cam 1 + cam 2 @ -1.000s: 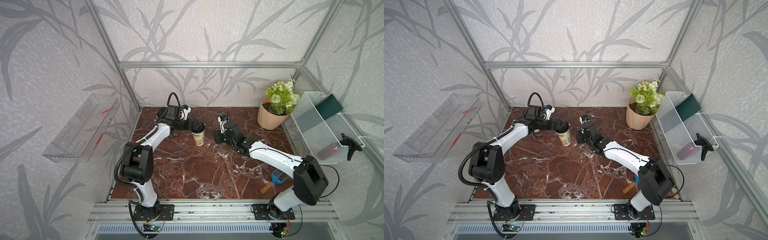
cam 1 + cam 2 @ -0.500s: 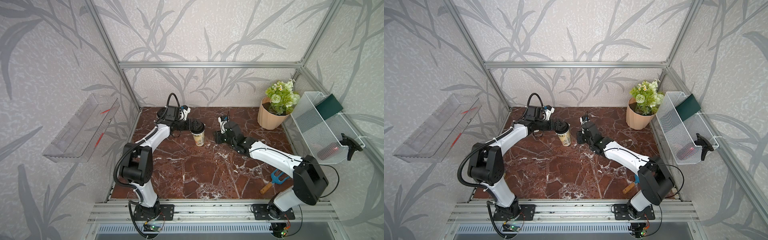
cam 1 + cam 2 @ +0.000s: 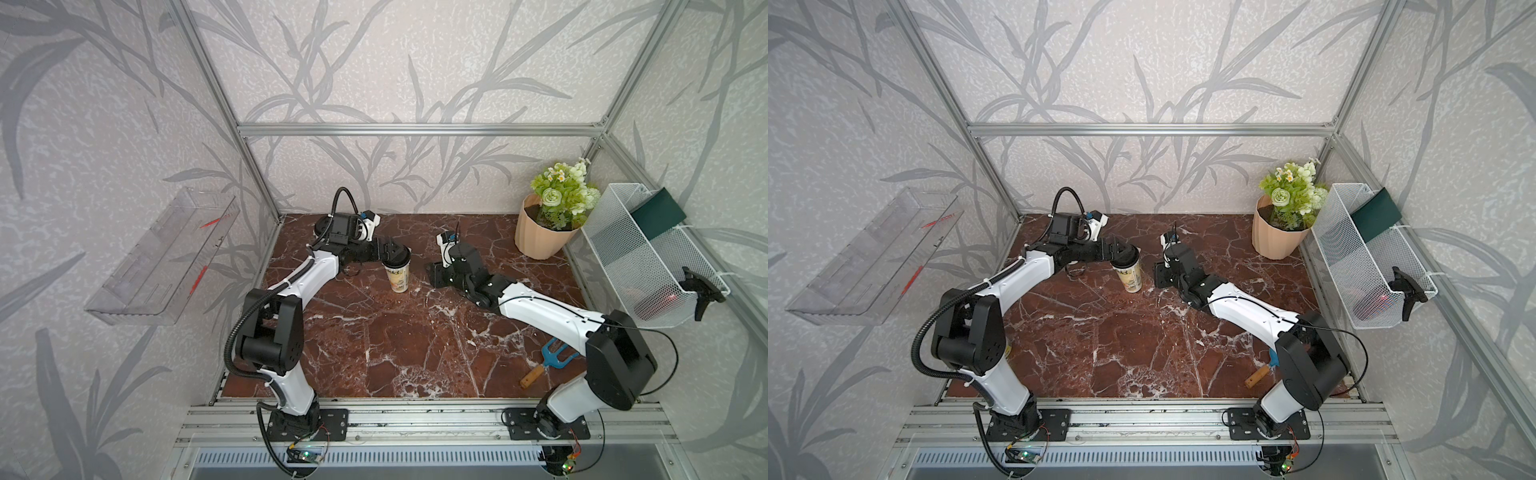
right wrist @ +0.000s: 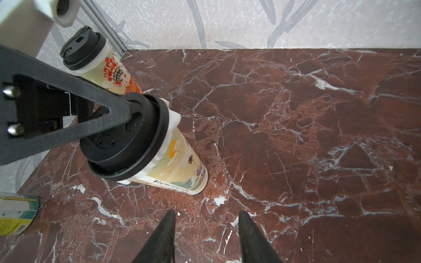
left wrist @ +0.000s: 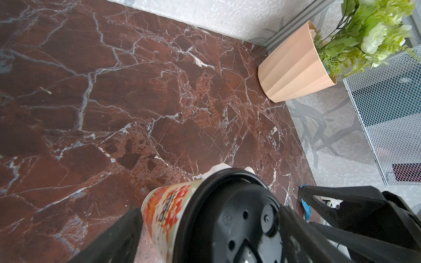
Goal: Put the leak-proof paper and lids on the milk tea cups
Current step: Secure the cup lid on the cup, then reset both arms
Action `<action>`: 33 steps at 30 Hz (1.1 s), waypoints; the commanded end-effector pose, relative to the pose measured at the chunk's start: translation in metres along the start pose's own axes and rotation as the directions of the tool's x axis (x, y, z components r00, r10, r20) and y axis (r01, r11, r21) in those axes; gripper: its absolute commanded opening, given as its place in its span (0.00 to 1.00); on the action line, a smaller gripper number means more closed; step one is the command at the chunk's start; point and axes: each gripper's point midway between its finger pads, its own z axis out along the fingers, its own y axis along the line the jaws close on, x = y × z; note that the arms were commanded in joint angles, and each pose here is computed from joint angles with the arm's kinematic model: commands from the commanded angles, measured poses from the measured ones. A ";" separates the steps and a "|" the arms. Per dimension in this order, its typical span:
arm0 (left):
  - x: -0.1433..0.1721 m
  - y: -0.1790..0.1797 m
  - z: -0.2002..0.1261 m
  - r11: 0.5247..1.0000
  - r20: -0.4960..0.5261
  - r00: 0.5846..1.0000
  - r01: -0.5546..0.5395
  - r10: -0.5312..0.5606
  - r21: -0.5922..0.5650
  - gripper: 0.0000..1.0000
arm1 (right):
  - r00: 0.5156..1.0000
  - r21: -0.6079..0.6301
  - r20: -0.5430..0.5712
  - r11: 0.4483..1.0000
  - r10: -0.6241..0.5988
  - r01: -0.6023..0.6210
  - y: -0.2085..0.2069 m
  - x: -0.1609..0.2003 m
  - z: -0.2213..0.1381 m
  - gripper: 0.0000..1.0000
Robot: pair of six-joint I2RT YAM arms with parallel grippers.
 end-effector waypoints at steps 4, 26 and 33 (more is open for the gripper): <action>-0.016 -0.016 -0.023 0.999 0.070 0.997 -0.045 0.045 -0.008 0.93 | 1.000 -0.009 0.024 1.000 0.011 -0.010 -0.003 -0.005 -0.005 0.49; 0.075 0.099 -0.199 0.654 0.418 0.854 0.127 0.310 -0.746 1.00 | 0.942 0.456 0.227 0.882 -0.247 0.121 -0.131 0.019 -0.134 0.99; 0.102 0.131 -0.195 0.587 0.430 0.783 0.104 0.449 -0.803 0.99 | 0.891 0.602 0.273 0.787 -0.363 0.136 -0.189 0.054 -0.139 0.99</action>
